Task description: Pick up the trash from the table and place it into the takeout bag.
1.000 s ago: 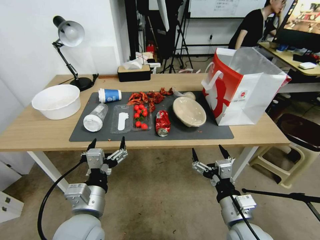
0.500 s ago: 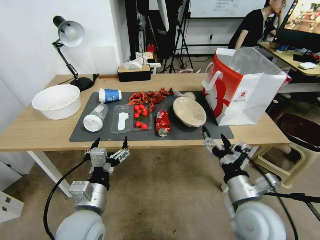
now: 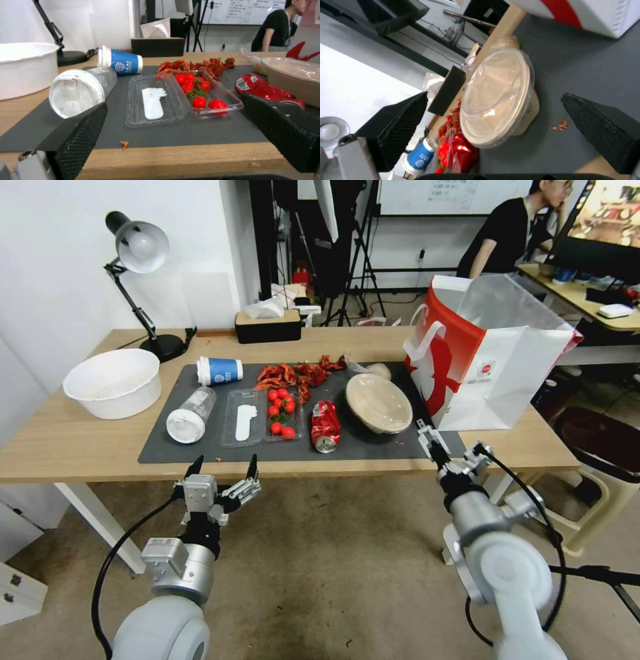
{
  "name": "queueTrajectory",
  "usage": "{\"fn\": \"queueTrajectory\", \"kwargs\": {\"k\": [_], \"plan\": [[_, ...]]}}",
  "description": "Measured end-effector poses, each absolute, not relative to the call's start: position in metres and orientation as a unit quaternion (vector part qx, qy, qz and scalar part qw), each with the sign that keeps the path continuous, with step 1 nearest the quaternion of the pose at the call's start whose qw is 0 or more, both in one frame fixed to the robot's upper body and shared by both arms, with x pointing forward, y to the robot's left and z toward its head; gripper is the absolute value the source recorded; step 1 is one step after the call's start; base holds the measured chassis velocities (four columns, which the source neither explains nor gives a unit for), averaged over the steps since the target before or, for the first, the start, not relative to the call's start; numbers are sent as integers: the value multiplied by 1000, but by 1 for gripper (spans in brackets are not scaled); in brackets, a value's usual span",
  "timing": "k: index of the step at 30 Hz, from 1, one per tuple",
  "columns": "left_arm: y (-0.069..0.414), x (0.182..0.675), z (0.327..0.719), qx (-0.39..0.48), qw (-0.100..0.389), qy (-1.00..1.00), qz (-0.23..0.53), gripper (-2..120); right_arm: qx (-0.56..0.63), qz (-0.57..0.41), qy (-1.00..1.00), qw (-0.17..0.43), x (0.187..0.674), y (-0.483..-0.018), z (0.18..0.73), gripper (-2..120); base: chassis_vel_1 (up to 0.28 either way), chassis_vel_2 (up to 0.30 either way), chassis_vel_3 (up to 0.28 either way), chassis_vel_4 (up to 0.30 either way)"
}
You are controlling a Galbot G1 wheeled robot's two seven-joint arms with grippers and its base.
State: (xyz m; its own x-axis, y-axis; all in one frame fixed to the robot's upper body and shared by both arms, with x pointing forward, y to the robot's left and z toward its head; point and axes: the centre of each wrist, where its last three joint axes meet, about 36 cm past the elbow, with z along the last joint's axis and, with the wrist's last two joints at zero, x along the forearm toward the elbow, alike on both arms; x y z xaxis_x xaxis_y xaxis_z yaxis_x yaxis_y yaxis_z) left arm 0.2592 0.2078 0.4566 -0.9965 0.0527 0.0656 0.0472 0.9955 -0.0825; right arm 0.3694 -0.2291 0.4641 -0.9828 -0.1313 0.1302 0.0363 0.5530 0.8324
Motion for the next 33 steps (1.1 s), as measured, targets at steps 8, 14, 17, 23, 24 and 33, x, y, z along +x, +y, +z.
{"fn": "queueTrajectory", "kwargs": {"k": [8,14,17,23,24,33], "plan": [[210,257,456,-15,36,-998,39,100,26,-499,-857,125,406,-222,461,100,0,0,0,0],[212,256,455,-9,36,-999,39,100,27,-519,-841,150,418,-214,462,95,0,0,0,0],[212,254,455,-5,36,-999,39,100,24,-526,-835,157,419,-211,462,82,0,0,0,0],[210,254,454,-5,35,-999,39,100,19,-526,-836,159,417,-212,461,62,0,0,0,0],[209,254,454,-5,35,-999,39,100,19,-525,-836,158,417,-213,461,57,0,0,0,0],[208,253,454,-3,34,-999,37,100,15,-519,-841,149,415,-217,464,25,0,0,0,0]]}}
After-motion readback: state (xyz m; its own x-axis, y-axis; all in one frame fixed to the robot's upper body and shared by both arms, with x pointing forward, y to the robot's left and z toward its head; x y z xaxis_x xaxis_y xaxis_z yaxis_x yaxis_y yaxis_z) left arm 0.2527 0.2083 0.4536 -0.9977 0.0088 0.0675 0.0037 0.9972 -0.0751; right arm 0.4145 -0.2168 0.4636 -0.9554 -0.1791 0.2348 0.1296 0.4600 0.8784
